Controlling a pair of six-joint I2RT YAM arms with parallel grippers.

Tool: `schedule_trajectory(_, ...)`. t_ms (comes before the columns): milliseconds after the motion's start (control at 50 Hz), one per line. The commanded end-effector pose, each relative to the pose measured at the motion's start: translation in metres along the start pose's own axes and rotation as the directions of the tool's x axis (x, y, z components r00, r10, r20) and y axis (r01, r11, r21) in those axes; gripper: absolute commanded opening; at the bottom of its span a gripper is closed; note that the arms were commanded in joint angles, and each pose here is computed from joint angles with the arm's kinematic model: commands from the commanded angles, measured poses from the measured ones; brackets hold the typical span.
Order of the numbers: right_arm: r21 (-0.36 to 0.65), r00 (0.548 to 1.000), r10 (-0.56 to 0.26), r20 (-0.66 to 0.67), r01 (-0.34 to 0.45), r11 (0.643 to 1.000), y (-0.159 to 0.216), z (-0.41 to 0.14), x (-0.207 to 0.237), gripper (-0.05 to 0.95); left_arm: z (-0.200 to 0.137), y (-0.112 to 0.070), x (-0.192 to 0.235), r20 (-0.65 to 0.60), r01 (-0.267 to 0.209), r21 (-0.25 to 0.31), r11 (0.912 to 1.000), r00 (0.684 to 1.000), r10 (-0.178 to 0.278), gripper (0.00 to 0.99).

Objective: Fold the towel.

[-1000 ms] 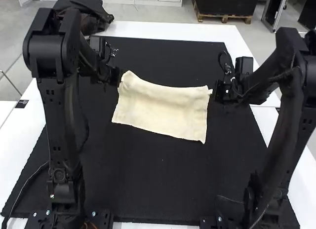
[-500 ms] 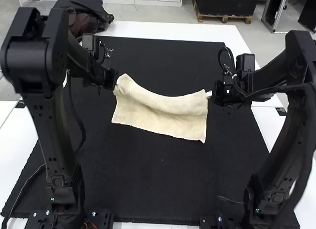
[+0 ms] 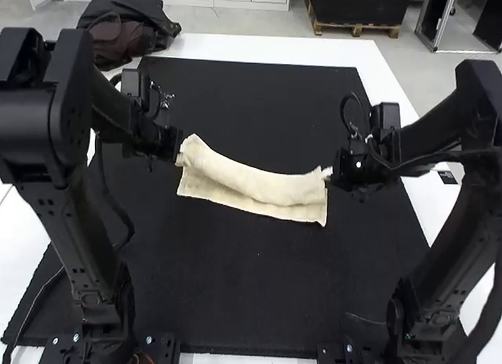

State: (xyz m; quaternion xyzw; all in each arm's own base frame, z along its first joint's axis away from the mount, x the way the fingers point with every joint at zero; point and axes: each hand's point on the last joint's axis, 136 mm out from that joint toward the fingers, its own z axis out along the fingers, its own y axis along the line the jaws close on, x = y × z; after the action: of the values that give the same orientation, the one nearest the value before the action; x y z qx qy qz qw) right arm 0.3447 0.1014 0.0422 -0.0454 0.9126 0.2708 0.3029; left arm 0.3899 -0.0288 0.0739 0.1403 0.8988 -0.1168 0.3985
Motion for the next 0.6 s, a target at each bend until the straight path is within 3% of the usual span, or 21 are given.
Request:
schedule_trajectory(0, -0.012, 1.0, -0.017, 0.017, 0.017, 1.0, 0.006, -0.006, 0.001, -0.03, -0.006, 0.001, 0.004, 0.011, -0.002, -0.013, 0.9999, 1.0, 0.002, 0.02)
schedule_trajectory(240, 0.011, 1.0, -0.004, 0.008, 0.004, 1.0, -0.003, -0.005, 0.015, -0.03, -0.002, 0.002, 0.027, 0.036, -0.008, -0.048, 0.9988, 0.999, 0.01, 0.02)
schedule_trajectory(380, 0.037, 0.999, -0.012, 0.043, 0.01, 0.999, -0.008, -0.004, 0.013, -0.02, 0.0, 0.007, 0.034, 0.05, -0.018, -0.096, 0.9952, 0.998, 0.023, 0.025)
schedule_trajectory(520, 0.058, 0.999, -0.013, 0.052, 0.01, 0.998, -0.012, -0.005, 0.012, 0.11, 0.003, 0.011, 0.043, 0.042, -0.013, -0.113, 0.9935, 0.999, 0.018, 0.293)
schedule_trajectory(540, 0.06, 0.998, -0.012, 0.055, 0.008, 0.998, -0.013, -0.005, 0.011, 0.17, 0.003, 0.011, 0.044, 0.04, -0.012, -0.114, 0.9934, 0.999, 0.017, 0.359)
schedule_trajectory(580, 0.075, 0.998, -0.007, 0.058, 0.002, 0.997, -0.017, -0.006, 0.011, 0.4, 0.004, 0.012, 0.046, 0.035, -0.011, -0.117, 0.993, 0.999, 0.015, 0.518)
